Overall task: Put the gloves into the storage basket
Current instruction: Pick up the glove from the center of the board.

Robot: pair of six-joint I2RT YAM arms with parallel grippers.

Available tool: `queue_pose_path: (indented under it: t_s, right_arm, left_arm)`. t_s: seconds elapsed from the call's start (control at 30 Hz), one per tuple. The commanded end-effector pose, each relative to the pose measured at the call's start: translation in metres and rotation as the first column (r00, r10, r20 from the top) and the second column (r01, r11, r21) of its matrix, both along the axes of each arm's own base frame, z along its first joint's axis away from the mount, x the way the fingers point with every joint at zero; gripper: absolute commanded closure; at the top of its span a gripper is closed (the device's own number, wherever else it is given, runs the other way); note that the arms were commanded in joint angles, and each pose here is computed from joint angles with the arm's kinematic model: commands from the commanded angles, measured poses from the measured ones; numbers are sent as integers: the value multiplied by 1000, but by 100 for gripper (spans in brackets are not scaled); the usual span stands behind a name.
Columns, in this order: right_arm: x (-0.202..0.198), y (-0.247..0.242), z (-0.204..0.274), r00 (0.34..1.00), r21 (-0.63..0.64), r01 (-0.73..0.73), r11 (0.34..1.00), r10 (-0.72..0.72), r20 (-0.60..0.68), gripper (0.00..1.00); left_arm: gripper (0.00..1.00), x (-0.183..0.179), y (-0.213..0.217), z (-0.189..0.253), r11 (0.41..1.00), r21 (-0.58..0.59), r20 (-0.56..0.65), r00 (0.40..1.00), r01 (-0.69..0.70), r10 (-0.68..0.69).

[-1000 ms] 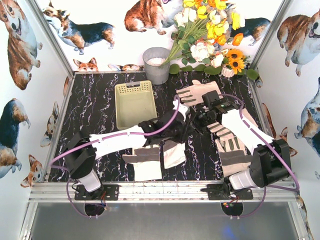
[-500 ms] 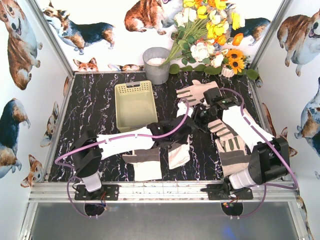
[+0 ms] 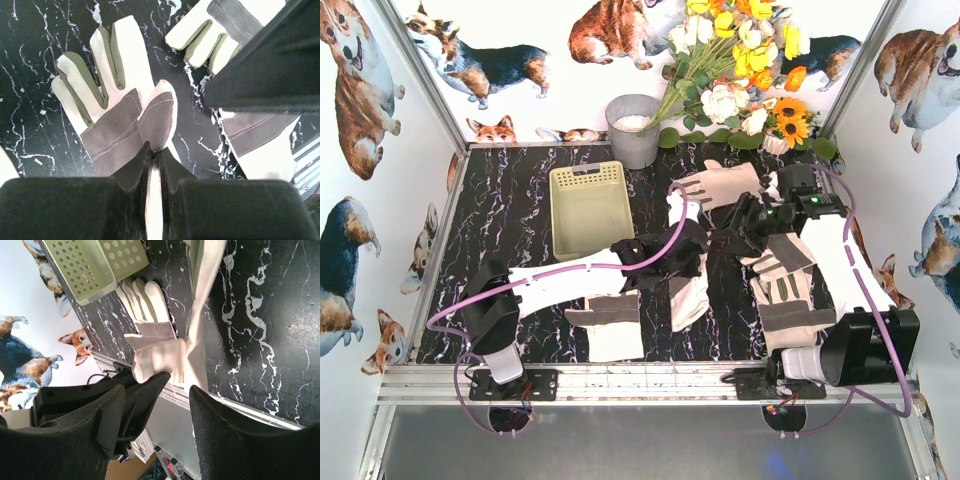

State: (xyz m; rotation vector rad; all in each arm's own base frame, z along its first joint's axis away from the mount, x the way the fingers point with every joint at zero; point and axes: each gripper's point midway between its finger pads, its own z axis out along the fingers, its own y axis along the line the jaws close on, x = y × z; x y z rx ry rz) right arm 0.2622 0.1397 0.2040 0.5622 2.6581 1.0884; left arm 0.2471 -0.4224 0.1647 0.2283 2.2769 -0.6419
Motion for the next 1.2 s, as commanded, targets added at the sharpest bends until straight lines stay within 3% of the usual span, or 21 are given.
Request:
queue_pose_path:
  t_s: [0.0, 0.13, 0.37, 0.8, 1.07, 1.17]
  right_arm:
    - [-11, 4, 7, 999, 55, -16, 998, 15, 29, 45]
    - [-21, 16, 0, 999, 162, -50, 985, 46, 26, 58]
    - [-38, 18, -22, 996, 178, -82, 981, 87, -18, 66]
    - [-52, 5, -42, 980, 63, -189, 980, 192, -45, 61]
    - [-39, -11, -24, 989, -71, -124, 990, 129, 73, 54]
    - [-33, -6, -19, 990, -20, -98, 995, 99, 98, 53]
  left_arm:
    - [100, 7, -9, 30, 993, -116, 30, 999, -27, 31]
    - [100, 6, -11, 30, 990, -138, 28, 999, -23, 28]
    - [100, 5, -16, 35, 983, -183, 35, 999, -10, 17]
    - [100, -2, -20, 36, 976, -218, 22, 999, -22, 27]
    - [100, -3, -22, 38, 974, -226, 33, 999, -2, 10]
    - [100, -4, -24, 38, 973, -229, 33, 999, 11, -3]
